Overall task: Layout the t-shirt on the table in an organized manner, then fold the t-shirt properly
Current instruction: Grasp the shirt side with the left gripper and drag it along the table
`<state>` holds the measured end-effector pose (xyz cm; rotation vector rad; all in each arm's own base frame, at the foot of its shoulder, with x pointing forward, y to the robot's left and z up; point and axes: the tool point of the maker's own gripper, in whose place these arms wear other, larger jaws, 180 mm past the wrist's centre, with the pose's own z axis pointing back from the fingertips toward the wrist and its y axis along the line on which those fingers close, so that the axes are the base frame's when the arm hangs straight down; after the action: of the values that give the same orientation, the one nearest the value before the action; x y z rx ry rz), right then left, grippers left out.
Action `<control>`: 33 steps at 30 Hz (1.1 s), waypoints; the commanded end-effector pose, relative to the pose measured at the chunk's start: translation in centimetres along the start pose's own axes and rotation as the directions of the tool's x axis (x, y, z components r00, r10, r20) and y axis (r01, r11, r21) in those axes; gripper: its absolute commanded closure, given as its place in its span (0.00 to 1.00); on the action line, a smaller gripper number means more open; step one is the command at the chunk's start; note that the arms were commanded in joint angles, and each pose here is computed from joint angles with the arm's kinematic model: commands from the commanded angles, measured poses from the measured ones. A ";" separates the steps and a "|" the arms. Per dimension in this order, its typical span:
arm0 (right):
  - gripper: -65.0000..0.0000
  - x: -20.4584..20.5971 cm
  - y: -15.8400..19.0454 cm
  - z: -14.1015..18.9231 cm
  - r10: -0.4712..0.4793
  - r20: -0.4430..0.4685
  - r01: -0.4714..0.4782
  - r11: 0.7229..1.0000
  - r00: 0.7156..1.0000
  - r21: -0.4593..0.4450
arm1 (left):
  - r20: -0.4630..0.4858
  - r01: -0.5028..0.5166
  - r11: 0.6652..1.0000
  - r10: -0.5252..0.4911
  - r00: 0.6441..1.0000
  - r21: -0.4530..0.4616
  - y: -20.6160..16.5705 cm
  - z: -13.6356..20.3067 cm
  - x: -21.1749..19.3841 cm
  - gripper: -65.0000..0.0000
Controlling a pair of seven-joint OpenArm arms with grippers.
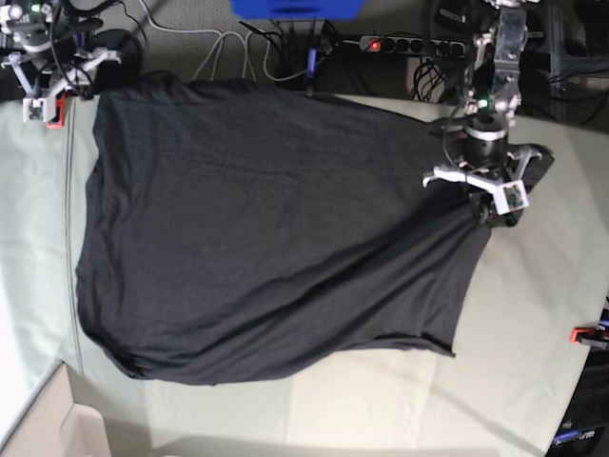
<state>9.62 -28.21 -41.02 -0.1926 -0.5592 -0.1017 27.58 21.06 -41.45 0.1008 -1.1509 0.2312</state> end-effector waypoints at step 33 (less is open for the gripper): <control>0.50 2.0 -0.9 -0.4 0.014 -0.001 -0.014 1.000 1.000 -0.021 | -0.009 -0.080 0.996 0.080 0.997 0.027 -2.6 -12.3 8.6 0.35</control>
<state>10.83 -28.74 -41.05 -0.1986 -0.5228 -0.1052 41.26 22.03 -40.31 0.0835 -1.0894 0.3203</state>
